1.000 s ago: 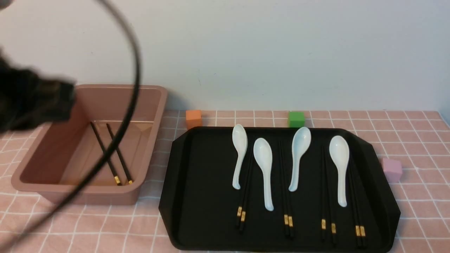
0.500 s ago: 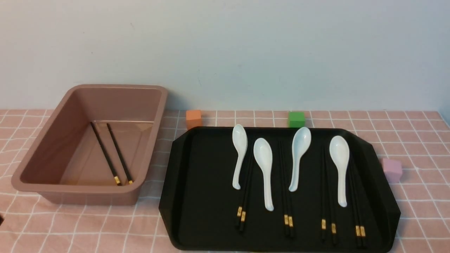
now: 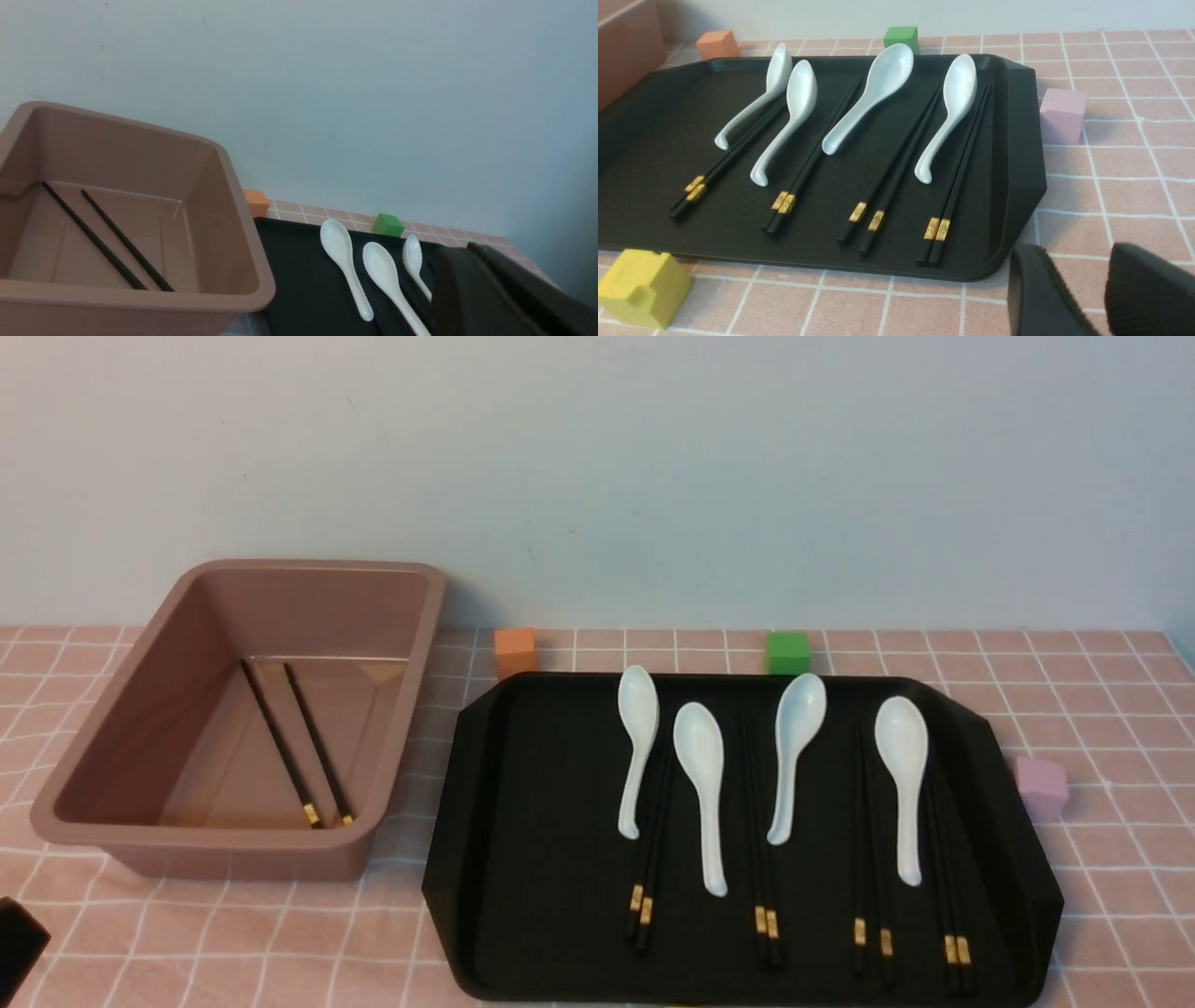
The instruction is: On pink tablecloth take chopsticks from black tray and put them in box.
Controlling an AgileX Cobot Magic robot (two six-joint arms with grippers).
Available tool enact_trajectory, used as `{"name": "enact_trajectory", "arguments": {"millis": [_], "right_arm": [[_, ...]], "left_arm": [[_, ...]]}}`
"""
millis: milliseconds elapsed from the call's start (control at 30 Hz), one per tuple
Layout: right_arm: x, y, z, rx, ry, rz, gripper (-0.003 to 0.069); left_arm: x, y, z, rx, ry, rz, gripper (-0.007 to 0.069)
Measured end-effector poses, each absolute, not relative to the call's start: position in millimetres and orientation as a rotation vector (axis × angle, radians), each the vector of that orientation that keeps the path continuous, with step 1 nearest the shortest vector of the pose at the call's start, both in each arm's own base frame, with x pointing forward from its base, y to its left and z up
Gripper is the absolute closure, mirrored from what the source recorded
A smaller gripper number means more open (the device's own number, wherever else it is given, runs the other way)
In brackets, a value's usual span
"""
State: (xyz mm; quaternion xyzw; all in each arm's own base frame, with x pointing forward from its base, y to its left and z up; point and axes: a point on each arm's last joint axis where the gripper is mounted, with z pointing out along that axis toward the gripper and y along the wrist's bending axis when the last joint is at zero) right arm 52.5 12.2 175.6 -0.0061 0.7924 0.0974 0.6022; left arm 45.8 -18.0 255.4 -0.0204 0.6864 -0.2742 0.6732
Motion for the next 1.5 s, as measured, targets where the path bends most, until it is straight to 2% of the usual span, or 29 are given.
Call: {"name": "enact_trajectory", "arguments": {"millis": [167,300,400,467,500,567,667,867,1500], "right_arm": [[52,12,175,-0.015,1.836,0.225,0.0419],[52,12,175,-0.015,1.838,0.226,0.0419],[52,12,175,-0.016,1.84,0.226,0.0419],[52,12,175,-0.016,1.84,0.226,0.0419],[52,12,175,-0.016,1.841,0.226,0.0419],[52,12,175,-0.016,1.842,0.226,0.0419],[52,12,175,-0.016,1.842,0.226,0.0419],[52,12,175,-0.016,1.842,0.227,0.0419],[52,12,175,-0.016,1.842,0.227,0.0419]], "left_arm": [[47,-17,250,0.008,1.562,-0.529,0.0638],[48,-11,242,-0.075,1.564,-0.418,0.0638],[50,-2,223,-0.22,1.61,-0.271,0.0638],[52,0,212,-0.279,1.649,-0.23,0.0638],[53,3,195,-0.349,1.706,-0.195,0.0638],[53,4,177,-0.411,1.784,-0.189,0.0638],[52,3,169,-0.43,1.841,-0.202,0.0638],[52,0,169,-0.398,1.859,-0.24,0.0638],[52,0,169,-0.399,1.859,-0.244,0.0636]]}}
